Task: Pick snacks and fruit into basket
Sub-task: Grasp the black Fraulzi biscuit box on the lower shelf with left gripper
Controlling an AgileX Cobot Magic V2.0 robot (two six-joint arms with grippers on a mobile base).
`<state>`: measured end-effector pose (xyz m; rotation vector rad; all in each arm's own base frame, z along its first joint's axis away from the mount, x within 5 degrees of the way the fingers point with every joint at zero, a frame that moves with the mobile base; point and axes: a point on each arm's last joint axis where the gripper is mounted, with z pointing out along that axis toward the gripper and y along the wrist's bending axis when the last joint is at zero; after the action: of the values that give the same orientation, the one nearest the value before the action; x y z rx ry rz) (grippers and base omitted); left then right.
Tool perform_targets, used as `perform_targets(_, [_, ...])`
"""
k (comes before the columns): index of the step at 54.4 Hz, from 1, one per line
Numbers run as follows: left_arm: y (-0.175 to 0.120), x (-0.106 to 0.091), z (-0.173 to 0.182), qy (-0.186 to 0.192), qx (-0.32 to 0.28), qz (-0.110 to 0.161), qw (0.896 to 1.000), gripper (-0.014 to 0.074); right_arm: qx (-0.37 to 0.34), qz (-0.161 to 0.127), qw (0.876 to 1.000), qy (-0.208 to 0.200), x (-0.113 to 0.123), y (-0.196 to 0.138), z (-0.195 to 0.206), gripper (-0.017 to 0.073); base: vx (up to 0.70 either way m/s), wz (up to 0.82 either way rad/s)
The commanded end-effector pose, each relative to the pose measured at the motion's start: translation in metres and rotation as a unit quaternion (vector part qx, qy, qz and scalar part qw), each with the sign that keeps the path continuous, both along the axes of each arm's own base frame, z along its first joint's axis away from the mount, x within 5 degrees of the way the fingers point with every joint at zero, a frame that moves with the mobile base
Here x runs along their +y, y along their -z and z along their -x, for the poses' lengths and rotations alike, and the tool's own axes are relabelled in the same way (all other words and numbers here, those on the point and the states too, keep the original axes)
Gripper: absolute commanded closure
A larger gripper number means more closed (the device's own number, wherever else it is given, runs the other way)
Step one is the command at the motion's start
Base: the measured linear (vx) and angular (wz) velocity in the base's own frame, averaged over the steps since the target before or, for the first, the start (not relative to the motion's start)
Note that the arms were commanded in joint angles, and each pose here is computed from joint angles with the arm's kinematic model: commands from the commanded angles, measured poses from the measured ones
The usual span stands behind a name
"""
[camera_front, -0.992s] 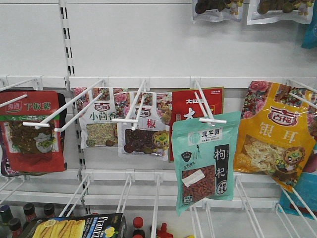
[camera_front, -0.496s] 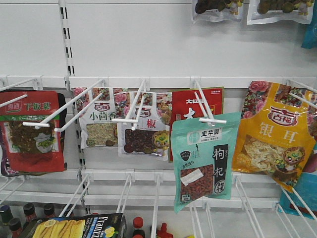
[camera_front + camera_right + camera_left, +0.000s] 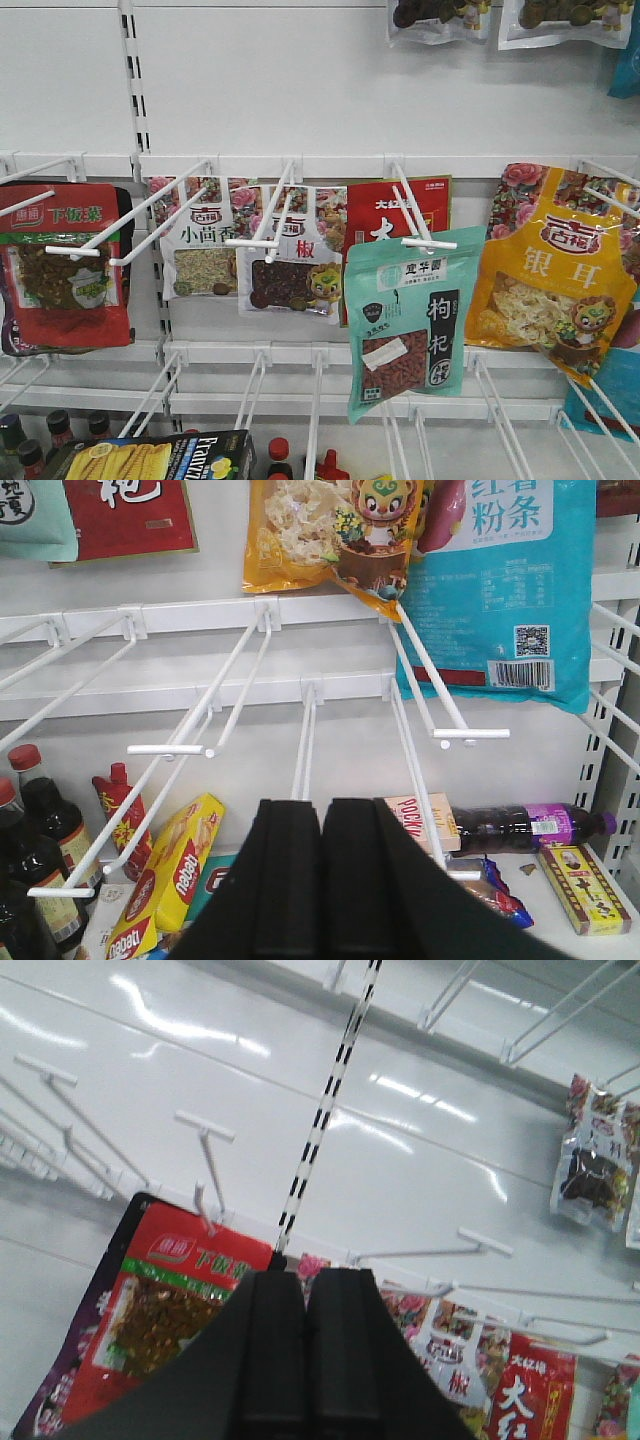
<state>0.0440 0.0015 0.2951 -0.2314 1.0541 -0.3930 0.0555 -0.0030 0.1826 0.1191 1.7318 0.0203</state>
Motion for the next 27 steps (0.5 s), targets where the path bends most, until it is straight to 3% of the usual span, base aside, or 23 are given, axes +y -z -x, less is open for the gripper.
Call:
perform_targets(1, [-0.037, 0.000, -0.002, 0.012, -0.033, 0.025, 0.999, 0.0594, -0.029, 0.009, 1.000, 0.000, 0.000, -0.004, -0.002, 0.0568, 0.00, 0.00])
perform_targets(8, [-0.060, -0.002, -0.022, 0.055, 0.022, 0.095, 0.994, 0.0594, -0.029, 0.009, 1.000, 0.000, 0.000, -0.004, -0.002, 0.0568, 0.00, 0.00])
perform_targets(12, [-0.067, -0.003, -0.036, 0.079, 0.060, 0.145, 0.984, 0.0594, -0.029, 0.009, 1.000, 0.000, 0.000, -0.004, -0.002, 0.0568, 0.00, 0.00])
perform_targets(17, [-0.071, -0.004, -0.048, 0.095, 0.092, 0.188, 0.973, 0.0594, -0.029, 0.009, 1.000, 0.000, 0.000, -0.004, -0.002, 0.0568, 0.00, 0.00])
perform_targets(27, [-0.061, -0.009, -0.069, 0.136, 0.147, 0.287, 0.937, 0.0594, -0.029, 0.009, 1.000, 0.000, 0.000, -0.004, -0.002, 0.0568, 0.00, 0.00])
